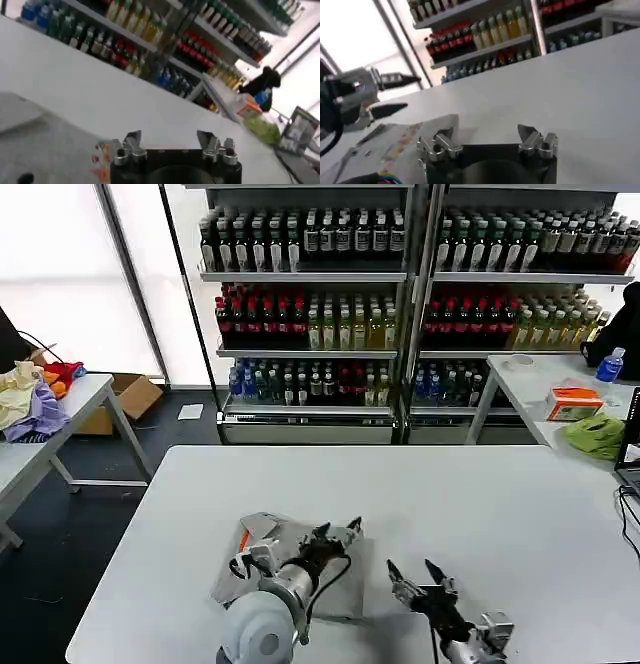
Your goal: Fold and organize the clothes.
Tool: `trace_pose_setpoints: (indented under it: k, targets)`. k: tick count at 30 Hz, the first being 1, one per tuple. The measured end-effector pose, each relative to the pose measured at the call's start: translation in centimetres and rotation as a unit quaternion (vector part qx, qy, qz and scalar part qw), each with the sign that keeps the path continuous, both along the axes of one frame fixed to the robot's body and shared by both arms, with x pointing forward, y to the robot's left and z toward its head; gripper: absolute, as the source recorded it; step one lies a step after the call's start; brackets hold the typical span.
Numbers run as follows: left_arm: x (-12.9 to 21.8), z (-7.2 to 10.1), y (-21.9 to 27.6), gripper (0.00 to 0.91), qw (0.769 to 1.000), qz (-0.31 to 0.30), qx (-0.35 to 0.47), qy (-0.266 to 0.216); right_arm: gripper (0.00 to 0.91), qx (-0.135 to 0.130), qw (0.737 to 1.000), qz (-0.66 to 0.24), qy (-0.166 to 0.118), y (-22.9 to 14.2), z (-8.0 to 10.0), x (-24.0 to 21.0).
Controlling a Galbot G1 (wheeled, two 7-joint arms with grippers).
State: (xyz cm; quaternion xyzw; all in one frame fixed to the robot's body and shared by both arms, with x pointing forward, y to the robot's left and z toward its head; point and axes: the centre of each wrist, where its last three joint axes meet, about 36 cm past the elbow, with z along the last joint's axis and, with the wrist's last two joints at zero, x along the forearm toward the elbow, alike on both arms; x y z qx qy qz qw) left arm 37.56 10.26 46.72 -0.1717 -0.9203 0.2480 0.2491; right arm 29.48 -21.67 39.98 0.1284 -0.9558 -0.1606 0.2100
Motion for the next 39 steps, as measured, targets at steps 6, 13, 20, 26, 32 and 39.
trace_pose_setpoints:
  k: [6, 13, 20, 26, 32, 39]
  targets:
    - [0.5, 0.9, 4.7, 0.907, 0.997, 0.052, 0.017, -0.046, 0.0, 0.033, 0.998, 0.044, 0.037, 4.4, -1.9, 1.3]
    - [-0.3, 1.5, 9.8, 0.907, 0.988, 0.115, 0.048, -0.086, 0.0, 0.061, 0.993, 0.082, 0.055, 8.0, -3.0, 1.8]
    - [-1.5, 1.9, 12.6, 0.907, 0.98, 0.156, 0.067, -0.104, 0.0, 0.062, 0.992, 0.097, 0.048, 8.2, -3.0, 1.7]
    - [-2.3, 1.9, 14.1, 0.907, 0.976, 0.173, 0.082, -0.108, 0.0, 0.049, 0.994, 0.096, 0.021, 5.4, -1.5, 2.5]
    - [-2.9, 1.8, 15.2, 0.907, 0.973, 0.185, 0.088, -0.104, 0.0, 0.018, 0.996, 0.092, 0.007, 0.7, -0.1, 3.6]
    - [-2.9, 1.6, 15.4, 0.907, 0.972, 0.191, 0.089, -0.104, 0.0, -0.04, 0.996, 0.084, 0.001, -4.5, 1.3, 5.5]
